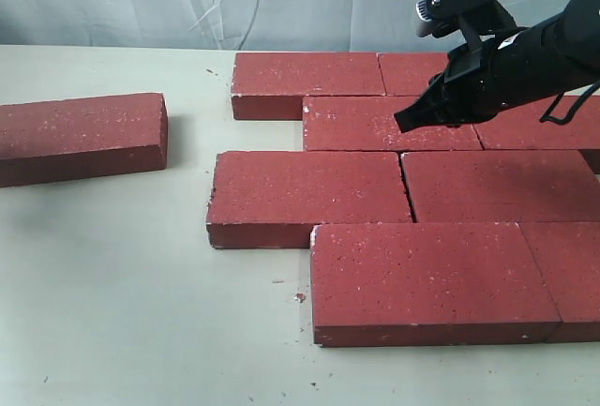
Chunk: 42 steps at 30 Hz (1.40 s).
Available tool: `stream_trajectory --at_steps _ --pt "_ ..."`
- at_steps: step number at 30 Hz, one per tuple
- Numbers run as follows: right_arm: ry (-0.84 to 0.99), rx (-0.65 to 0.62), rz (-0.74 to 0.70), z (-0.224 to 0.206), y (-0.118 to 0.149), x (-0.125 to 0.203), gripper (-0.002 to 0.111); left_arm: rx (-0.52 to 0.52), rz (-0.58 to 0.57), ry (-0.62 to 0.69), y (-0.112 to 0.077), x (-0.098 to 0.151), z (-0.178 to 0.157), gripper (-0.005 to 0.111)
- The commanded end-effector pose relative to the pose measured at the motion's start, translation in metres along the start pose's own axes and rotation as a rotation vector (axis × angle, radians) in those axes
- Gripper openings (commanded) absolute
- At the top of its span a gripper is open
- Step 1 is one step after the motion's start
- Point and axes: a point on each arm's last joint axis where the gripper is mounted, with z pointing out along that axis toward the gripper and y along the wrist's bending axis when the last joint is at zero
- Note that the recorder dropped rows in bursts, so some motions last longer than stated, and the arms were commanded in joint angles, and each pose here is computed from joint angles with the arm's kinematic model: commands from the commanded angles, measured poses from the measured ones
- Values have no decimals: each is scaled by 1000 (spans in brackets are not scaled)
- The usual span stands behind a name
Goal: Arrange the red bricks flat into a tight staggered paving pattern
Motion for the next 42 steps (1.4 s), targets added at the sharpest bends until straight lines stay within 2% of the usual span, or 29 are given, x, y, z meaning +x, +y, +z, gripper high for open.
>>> stream_trajectory --at_steps 1,5,9,11,17,25,30,34,37,39,42 --pt "-15 11 0 0 -1 -2 -1 -100 -86 -78 22 6 0 0" --pt "-17 13 0 0 -1 -2 -1 -95 -88 -7 26 15 21 0" --pt "-20 16 0 0 -2 -2 -1 -10 -80 157 21 19 51 0" --pt "-20 16 0 0 -2 -2 -1 2 -81 182 21 18 63 0" --pt "-31 25 3 0 -2 -3 -1 11 -109 202 20 18 80 0" --pt "-35 27 4 0 -3 -3 -1 76 -61 241 -2 15 88 0" --pt "-38 23 18 0 -2 -4 -1 75 -69 251 -5 21 102 0" --pt "-50 7 18 3 7 -6 -1 70 -57 234 -8 20 105 0" --pt "-60 12 -10 21 18 -8 -1 96 -22 234 -23 19 104 0" --pt "-58 -14 -30 33 23 -20 -1 112 4 232 -33 19 104 0" --pt "-23 -136 18 49 26 -51 -1 120 22 216 -42 18 104 0"
